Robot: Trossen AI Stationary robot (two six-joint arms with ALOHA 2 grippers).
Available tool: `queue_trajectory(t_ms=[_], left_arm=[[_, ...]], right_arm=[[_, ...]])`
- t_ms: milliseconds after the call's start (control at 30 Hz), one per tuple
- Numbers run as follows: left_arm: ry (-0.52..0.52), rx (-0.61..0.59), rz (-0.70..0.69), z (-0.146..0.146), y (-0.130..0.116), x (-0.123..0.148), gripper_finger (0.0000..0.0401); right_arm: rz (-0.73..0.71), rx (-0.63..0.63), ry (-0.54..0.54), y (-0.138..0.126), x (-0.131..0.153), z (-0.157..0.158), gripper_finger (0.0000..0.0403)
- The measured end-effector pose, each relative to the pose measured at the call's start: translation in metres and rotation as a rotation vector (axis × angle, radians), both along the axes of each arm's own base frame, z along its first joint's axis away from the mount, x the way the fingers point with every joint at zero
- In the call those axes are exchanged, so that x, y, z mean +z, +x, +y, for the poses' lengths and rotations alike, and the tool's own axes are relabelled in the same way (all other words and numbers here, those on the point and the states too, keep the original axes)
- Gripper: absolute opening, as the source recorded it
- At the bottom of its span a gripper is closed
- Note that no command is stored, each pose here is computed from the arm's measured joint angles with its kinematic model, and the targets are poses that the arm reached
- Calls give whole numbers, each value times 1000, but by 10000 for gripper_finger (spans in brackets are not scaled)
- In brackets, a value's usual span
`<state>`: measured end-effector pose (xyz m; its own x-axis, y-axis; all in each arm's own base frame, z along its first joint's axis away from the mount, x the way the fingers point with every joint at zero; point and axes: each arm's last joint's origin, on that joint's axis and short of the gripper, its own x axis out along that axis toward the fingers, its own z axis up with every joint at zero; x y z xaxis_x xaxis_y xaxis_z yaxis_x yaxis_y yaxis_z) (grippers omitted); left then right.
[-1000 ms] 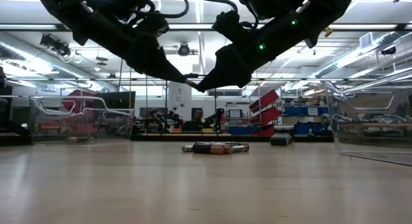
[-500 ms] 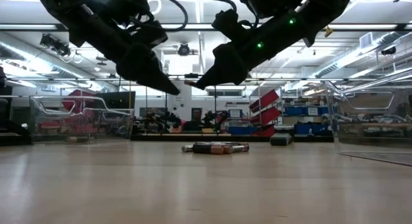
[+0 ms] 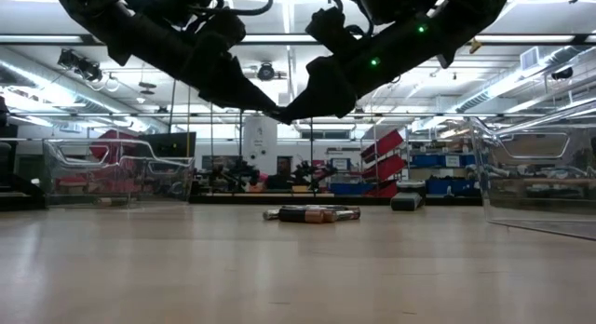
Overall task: Sort batteries
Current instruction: Put the black battery into the top transparent bin
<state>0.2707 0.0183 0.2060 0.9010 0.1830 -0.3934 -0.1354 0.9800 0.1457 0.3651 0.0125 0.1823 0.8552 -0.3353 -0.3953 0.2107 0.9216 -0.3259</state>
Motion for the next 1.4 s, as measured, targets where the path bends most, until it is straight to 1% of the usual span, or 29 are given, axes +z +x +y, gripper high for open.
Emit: queue_trajectory(t_ms=[300, 633, 800, 1000, 1133, 1267, 1400], left_arm=[[1, 1, 0, 0, 0, 0, 113], [3, 1, 0, 0, 0, 0, 111], [4, 2, 1, 0, 0, 0, 85], [18, 0, 9, 0, 0, -1, 18], [41, 23, 1, -1, 0, 1, 15], [42, 28, 4, -3, -1, 1, 15], [70, 73, 41, -7, -9, 5, 15]], right_arm=[[-39, 4, -3, 2, 4, 0, 10], [-46, 4, -2, 2, 4, 0, 10], [-47, 5, -2, 2, 4, 0, 10], [-57, 7, -6, 2, 5, 0, 8], [-64, 3, 0, 3, 5, 0, 9], [-66, 0, 0, 3, 5, 0, 11], [-78, -45, -18, 2, 9, -1, 19]])
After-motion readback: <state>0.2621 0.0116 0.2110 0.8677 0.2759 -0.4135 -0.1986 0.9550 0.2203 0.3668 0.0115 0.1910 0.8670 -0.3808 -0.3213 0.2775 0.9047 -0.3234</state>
